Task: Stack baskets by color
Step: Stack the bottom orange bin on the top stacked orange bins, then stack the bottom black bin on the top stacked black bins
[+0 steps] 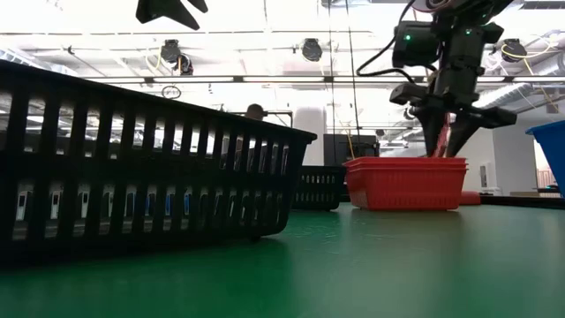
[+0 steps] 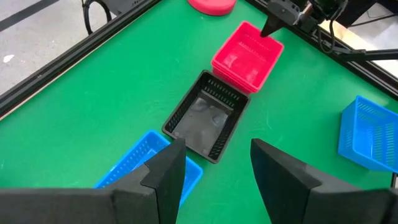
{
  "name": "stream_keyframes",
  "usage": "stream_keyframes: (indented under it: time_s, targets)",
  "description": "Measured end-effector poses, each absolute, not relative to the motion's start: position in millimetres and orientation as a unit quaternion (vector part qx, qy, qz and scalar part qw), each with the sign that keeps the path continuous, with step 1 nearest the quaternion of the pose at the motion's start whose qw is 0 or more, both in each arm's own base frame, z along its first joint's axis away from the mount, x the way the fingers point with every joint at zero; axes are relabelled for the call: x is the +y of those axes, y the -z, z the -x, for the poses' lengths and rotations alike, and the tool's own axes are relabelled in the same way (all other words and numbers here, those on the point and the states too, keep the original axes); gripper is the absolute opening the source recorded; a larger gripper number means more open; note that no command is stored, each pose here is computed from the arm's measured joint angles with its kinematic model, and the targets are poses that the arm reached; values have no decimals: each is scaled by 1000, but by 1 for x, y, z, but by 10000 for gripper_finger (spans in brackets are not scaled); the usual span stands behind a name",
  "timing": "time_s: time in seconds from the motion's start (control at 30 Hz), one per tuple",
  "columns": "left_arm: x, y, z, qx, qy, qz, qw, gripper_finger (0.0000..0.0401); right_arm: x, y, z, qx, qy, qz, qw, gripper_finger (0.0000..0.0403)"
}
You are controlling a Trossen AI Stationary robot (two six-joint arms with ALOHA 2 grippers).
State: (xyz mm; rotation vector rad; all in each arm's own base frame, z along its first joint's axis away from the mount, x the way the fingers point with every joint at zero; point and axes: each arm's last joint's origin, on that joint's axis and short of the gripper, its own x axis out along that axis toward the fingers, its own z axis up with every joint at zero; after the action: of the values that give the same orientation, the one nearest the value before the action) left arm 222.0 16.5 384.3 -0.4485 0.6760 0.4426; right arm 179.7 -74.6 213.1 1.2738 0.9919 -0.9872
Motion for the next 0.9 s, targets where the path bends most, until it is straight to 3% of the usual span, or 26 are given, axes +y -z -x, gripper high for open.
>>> stream_keyframes:
  time_s: [0.37, 0.63, 0.9]
  targets:
    - [16, -384, -222, 327, -213, 215, 895, 182, -71, -225, -172, 429, 382, -507, 642, 130]
    - [12, -382, -221, 331, -214, 236, 888, 182, -65, -249, -167, 374, 286, -512, 719, 91]
    - [-8, -349, -225, 381, -185, 291, 858, 182, -62, -258, -159, 350, 279, -504, 739, 78]
